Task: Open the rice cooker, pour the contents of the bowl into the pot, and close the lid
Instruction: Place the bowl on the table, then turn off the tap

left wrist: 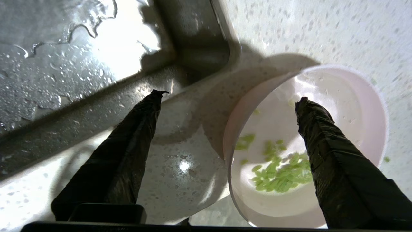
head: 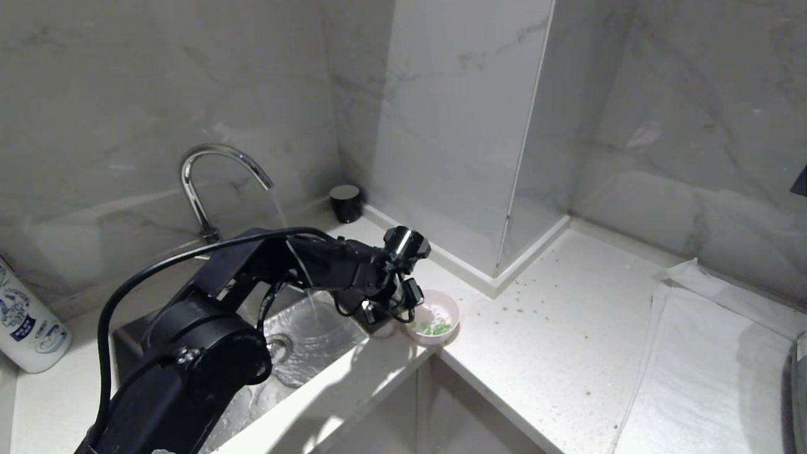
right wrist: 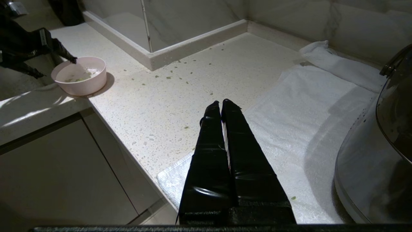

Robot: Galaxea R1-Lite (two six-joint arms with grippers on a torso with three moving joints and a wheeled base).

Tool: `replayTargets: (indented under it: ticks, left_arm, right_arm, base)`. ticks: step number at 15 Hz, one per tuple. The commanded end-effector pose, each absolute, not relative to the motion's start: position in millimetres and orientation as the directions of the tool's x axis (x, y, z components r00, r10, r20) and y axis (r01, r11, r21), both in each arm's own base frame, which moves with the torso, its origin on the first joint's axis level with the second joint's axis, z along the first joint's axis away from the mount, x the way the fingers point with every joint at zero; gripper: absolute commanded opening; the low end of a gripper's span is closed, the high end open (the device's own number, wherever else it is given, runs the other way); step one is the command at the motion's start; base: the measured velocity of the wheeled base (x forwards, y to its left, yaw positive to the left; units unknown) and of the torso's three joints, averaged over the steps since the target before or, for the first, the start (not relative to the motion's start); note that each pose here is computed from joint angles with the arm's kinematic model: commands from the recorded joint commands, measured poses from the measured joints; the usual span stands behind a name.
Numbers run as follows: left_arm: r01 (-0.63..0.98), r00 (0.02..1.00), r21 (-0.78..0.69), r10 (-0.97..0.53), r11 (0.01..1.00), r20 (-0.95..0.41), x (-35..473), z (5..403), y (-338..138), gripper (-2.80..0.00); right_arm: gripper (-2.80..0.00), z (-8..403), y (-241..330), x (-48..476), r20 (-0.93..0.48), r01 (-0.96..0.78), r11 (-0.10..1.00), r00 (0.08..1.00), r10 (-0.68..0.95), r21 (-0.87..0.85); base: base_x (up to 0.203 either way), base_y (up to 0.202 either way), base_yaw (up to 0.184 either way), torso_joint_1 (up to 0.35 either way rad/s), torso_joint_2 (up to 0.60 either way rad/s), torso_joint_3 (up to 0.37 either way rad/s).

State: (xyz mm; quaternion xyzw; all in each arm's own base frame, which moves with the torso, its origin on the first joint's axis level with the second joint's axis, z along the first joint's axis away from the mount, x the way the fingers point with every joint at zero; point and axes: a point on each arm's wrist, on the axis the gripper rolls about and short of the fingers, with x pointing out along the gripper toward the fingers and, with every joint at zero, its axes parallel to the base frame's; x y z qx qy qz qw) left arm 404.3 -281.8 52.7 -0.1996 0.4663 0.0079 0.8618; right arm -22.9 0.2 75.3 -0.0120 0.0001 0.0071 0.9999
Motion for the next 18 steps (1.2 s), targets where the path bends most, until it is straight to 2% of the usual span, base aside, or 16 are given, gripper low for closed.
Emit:
replayTargets:
  ticks: [1, 6, 11, 12, 15, 18]
  left_arm:
    - [-0.196, 0.586, -0.360, -0.186, 0.912, -0.789, 402.4, 71.1, -278.3, 0.00]
    - [-0.210, 0.585, -0.359, -0.178, 0.909, -0.791, 398.9, 88.4, -269.4, 0.00]
    - [-0.276, 0.548, -0.313, -0.118, 0.909, -0.828, 401.3, 95.4, -234.7, 0.00]
    - [-0.281, 0.545, -0.307, -0.112, 0.909, -0.831, 399.9, 98.0, -228.2, -2.80]
    - [-0.276, 0.544, -0.320, -0.127, 0.906, -0.829, 394.8, 115.1, -206.7, -2.80]
    - [-0.312, 0.545, -0.348, -0.133, 0.884, -0.828, 400.1, 131.4, -162.1, -2.80]
  right_arm:
    - [-2.80, 74.8, 0.2, -22.7, -0.004, -0.015, 1.000, 1.000, 0.015, -0.024]
    - [-2.80, 74.9, 0.2, -22.7, -0.003, -0.015, 1.000, 1.000, 0.015, -0.025]
    - [-2.80, 74.9, 0.2, -22.7, -0.003, -0.015, 1.000, 1.000, 0.015, -0.025]
    - [-2.80, 74.9, 0.2, -22.7, -0.003, -0.015, 1.000, 1.000, 0.015, -0.025]
    - [-2.80, 74.9, 0.2, -22.7, -0.003, -0.015, 1.000, 1.000, 0.015, -0.025]
    - [-2.80, 74.7, 0.2, -22.7, -0.005, -0.015, 1.000, 1.000, 0.015, -0.024]
  base:
    - [0.000, 0.000, 0.000, 0.000, 0.00, 0.000]
    - [0.000, 0.000, 0.000, 0.000, 0.00, 0.000]
    - [0.000, 0.000, 0.000, 0.000, 0.00, 0.000]
    - [0.000, 0.000, 0.000, 0.000, 0.00, 0.000]
    - [0.000, 0.000, 0.000, 0.000, 0.00, 0.000]
    - [0.000, 0.000, 0.000, 0.000, 0.00, 0.000]
